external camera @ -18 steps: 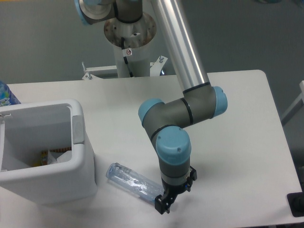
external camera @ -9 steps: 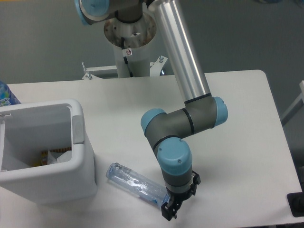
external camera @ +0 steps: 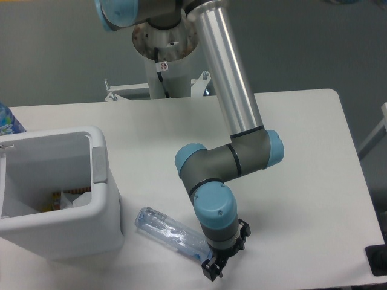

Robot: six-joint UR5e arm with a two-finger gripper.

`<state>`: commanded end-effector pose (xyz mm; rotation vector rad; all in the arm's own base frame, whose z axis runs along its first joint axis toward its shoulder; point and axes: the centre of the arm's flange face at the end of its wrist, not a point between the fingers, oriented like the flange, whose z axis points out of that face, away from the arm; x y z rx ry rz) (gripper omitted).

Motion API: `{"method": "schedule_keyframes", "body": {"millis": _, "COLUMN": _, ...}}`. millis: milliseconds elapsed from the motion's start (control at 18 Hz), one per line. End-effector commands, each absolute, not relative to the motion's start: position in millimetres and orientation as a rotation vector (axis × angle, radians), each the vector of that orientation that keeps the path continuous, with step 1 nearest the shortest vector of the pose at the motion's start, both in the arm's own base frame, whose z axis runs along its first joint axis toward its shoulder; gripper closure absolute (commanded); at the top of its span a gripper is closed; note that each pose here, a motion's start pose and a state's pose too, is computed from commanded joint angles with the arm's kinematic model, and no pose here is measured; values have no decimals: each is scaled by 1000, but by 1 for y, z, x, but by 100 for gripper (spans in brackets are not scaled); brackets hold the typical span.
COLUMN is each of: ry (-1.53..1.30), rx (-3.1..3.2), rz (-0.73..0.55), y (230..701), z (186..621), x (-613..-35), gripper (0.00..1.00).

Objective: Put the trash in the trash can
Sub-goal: 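Adjust the gripper around the bottle's cap end and close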

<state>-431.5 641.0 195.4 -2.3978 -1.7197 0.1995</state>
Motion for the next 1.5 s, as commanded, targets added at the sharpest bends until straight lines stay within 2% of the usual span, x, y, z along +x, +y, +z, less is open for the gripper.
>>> {"method": "schedule_keyframes", "body": {"millis": 278, "ry": -1716, "rx": -2411, "rz": 193, "y": 642, "z": 192, "x": -426, "gripper": 34}}
{"method": "schedule_keyframes", "body": {"millis": 389, "ry": -1716, "rx": -2411, "rz": 193, "y": 642, "z": 193, "x": -425, "gripper": 38}}
{"method": "schedule_keyframes", "body": {"millis": 556, "ry": -1714, "rx": -2415, "rz": 195, "y": 642, "z": 192, "x": -423, "gripper": 38}}
{"method": "schedule_keyframes", "body": {"millis": 778, "ry": -1712, "rx": -2417, "rz": 190, "y": 643, "z": 192, "x": -422, "gripper": 52}}
{"method": "schedule_keyframes", "body": {"millis": 1056, "ry": -1713, "rx": -2419, "rz": 189, "y": 643, "z": 192, "x": -421, "gripper": 64}}
{"method": "schedule_keyframes", "body": {"millis": 1500, "ry": -1696, "rx": -2404, "rz": 191, "y": 644, "z": 206, "x": -422, "gripper": 68}}
